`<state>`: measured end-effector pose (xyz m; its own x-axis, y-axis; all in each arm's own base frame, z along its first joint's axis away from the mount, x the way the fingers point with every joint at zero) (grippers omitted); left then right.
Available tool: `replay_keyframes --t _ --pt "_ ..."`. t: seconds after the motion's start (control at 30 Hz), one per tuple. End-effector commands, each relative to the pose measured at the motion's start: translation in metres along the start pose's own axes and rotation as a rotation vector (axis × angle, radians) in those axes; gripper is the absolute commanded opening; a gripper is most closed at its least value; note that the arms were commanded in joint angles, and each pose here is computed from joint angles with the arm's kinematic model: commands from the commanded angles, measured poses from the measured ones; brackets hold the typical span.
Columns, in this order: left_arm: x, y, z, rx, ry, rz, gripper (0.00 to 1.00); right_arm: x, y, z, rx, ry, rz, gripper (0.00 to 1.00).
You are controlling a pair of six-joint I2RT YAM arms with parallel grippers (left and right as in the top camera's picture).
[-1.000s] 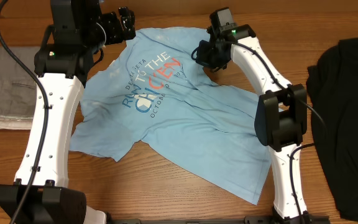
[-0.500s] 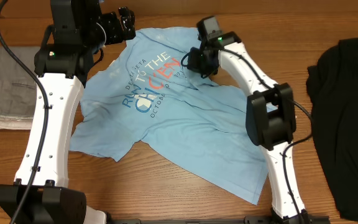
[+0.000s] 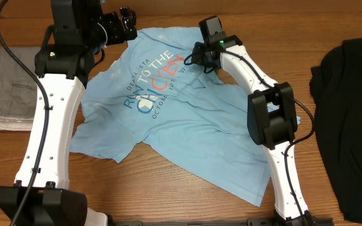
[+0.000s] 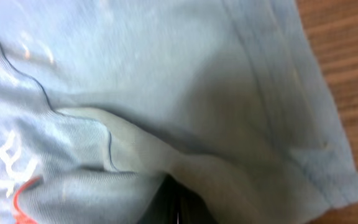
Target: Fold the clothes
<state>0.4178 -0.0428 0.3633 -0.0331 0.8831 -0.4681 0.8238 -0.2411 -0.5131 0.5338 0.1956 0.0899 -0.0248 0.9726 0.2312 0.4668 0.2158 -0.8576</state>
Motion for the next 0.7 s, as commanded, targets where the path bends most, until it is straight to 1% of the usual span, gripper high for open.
replay_keyframes --t 0.0,0.13,0.2,0.27,0.37,0.47,0.6,0.67 --pt "-0.001 0.004 0.004 0.015 -0.009 0.003 1.0 -0.009 0.007 -0.008 -0.072 0.009 0.053 0.04" --pt "-0.001 0.004 0.004 0.015 -0.009 0.003 1.0 -0.009 0.007 -0.016 -0.129 -0.023 0.073 0.04" --pt "-0.001 0.004 0.004 0.015 -0.009 0.003 1.0 -0.006 0.002 -0.023 -0.16 -0.078 0.065 0.05" --pt "-0.001 0.004 0.004 0.015 -0.009 0.003 1.0 -0.004 -0.014 -0.035 -0.194 -0.14 0.066 0.12" --pt "-0.001 0.004 0.004 0.015 -0.009 0.003 1.0 0.002 -0.063 -0.06 -0.258 -0.164 0.061 0.18" --pt "-0.001 0.004 0.004 0.015 -0.009 0.003 1.0 0.004 -0.131 -0.077 -0.283 -0.145 0.062 0.23" --pt "-0.001 0.004 0.004 0.015 -0.009 0.003 1.0 -0.01 -0.222 -0.07 -0.215 -0.11 0.099 0.23" --pt "-0.001 0.004 0.004 0.015 -0.009 0.003 1.0 -0.029 -0.259 -0.057 -0.158 -0.005 0.132 0.23"
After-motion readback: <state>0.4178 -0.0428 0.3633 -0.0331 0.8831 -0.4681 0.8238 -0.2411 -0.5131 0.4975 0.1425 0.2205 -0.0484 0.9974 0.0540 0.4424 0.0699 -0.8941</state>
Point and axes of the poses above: each gripper's point midway between its finger pads, its own y axis out along the fingers, its own x axis along the line the jaws close on, z = x × y, the point moved 9 cm from there along -y, back along the fingers, and after that the axes turned 10 degrees about -y, right-handed, at the moved point
